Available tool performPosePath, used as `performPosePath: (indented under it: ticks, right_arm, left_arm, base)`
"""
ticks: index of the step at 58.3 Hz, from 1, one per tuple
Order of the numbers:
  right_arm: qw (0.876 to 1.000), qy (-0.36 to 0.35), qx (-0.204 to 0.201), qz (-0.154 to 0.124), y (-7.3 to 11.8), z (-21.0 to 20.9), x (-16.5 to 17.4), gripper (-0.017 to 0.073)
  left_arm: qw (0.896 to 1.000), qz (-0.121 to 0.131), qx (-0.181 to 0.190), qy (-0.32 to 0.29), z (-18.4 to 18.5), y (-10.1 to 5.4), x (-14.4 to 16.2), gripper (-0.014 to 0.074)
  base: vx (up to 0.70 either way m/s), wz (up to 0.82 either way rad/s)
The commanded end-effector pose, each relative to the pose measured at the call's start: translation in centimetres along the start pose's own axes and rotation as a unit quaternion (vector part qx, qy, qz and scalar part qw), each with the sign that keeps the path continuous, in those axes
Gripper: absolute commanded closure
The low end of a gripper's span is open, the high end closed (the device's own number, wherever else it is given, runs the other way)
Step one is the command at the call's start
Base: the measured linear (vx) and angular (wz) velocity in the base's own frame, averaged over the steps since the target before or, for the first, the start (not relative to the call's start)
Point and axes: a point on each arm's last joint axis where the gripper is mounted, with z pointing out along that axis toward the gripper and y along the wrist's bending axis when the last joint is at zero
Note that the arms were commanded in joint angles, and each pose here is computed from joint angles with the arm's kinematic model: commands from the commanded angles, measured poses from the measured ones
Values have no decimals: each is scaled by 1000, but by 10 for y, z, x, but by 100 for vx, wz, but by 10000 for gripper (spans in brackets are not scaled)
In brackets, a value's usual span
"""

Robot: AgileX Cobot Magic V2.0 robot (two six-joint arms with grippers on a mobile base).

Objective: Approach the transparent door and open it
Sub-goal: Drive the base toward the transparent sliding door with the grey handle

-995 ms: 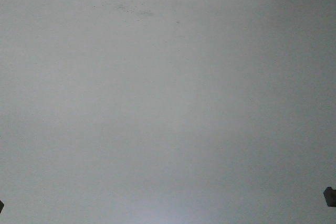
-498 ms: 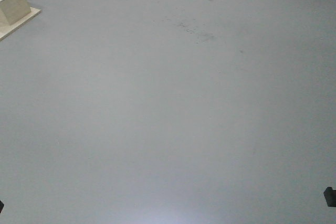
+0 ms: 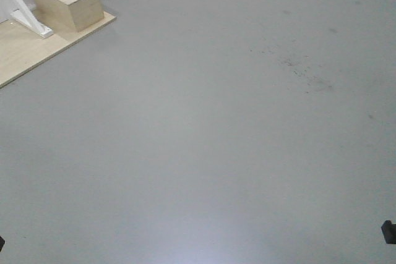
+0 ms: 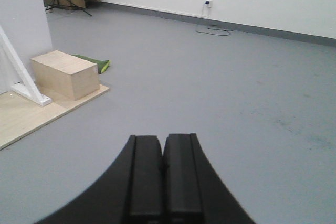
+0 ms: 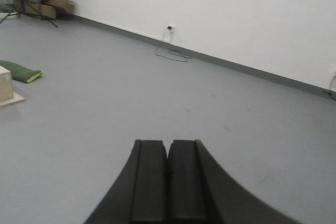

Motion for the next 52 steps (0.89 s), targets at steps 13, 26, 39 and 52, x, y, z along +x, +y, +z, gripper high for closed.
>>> performPosePath:
  ticks: [13,26,39,52]
  right_arm:
    - [999,-40,4,-2,0,0,-4,568]
    - [999,-40,4,-2,0,0,-4,568]
    - [999,-40,4,-2,0,0,-4,568]
    - [999,-40,4,-2,0,0,-4,568]
  left_arm:
    - [1000,-2,2,-26,2,0,0,599]
    - [1000,-2,2,-26,2,0,0,599]
    - [1000,-2,2,-26,2,0,0,599]
    - [1000,-2,2,-26,2,0,0,599]
  base:
    - [68,48]
    - [70,52]
    - [70,49]
    - [68,43]
